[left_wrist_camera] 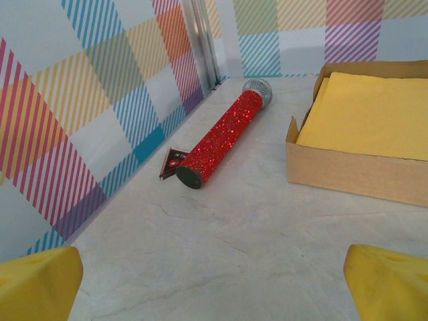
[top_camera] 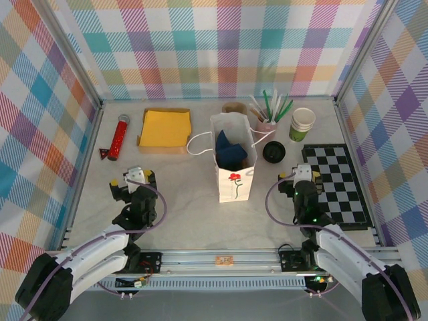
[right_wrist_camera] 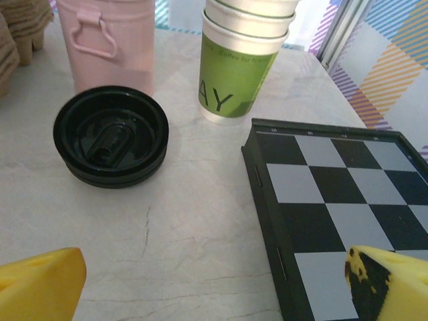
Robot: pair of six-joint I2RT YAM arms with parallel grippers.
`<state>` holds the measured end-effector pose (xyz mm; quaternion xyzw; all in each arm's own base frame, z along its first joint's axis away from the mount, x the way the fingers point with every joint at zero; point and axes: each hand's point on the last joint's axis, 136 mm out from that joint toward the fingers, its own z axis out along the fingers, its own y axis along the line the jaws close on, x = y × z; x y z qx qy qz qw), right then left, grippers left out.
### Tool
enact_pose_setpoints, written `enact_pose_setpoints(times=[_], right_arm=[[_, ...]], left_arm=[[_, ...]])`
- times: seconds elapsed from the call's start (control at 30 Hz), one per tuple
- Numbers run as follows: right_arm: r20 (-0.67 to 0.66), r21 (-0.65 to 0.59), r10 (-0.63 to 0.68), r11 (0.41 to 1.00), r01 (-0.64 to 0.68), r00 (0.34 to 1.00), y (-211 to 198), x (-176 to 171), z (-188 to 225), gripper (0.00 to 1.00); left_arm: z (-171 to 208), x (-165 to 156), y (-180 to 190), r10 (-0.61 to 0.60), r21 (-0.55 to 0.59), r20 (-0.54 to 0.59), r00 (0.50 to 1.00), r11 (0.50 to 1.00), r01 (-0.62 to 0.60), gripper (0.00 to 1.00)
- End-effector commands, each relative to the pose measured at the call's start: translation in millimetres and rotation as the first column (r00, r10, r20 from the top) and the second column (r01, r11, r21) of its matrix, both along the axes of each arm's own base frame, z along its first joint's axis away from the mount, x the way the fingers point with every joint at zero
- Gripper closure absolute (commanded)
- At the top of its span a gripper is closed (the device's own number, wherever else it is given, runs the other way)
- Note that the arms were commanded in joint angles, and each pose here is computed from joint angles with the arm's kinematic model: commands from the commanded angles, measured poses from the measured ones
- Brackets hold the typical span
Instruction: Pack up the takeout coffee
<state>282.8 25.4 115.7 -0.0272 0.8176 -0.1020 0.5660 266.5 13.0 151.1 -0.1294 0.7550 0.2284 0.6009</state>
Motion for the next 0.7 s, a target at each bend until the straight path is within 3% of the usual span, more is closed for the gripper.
enact_pose_setpoints(times=[0.0, 0.4, 0.67], right_arm=[[0.054, 0.025, 0.004, 1.000, -0.006, 0.999, 3, 8, 16, 0.01], [0.015, 0.009, 0.005, 1.000, -0.005, 1.000, 6, 18, 10, 0.01], [0.082, 0.015, 0.010, 1.000, -0.011, 0.997, 5, 33, 14, 0.01]], left_arm=[[1, 3, 2, -0.003, -0.024, 0.028, 1.000, 1.000, 0.003, 0.00], [-2, 15, 2, -0.004, -0.035, 0.034, 0.999, 0.999, 0.005, 0.00], [-3, 20, 5, -0.002, -0.045, 0.048, 0.999, 0.999, 0.004, 0.00]])
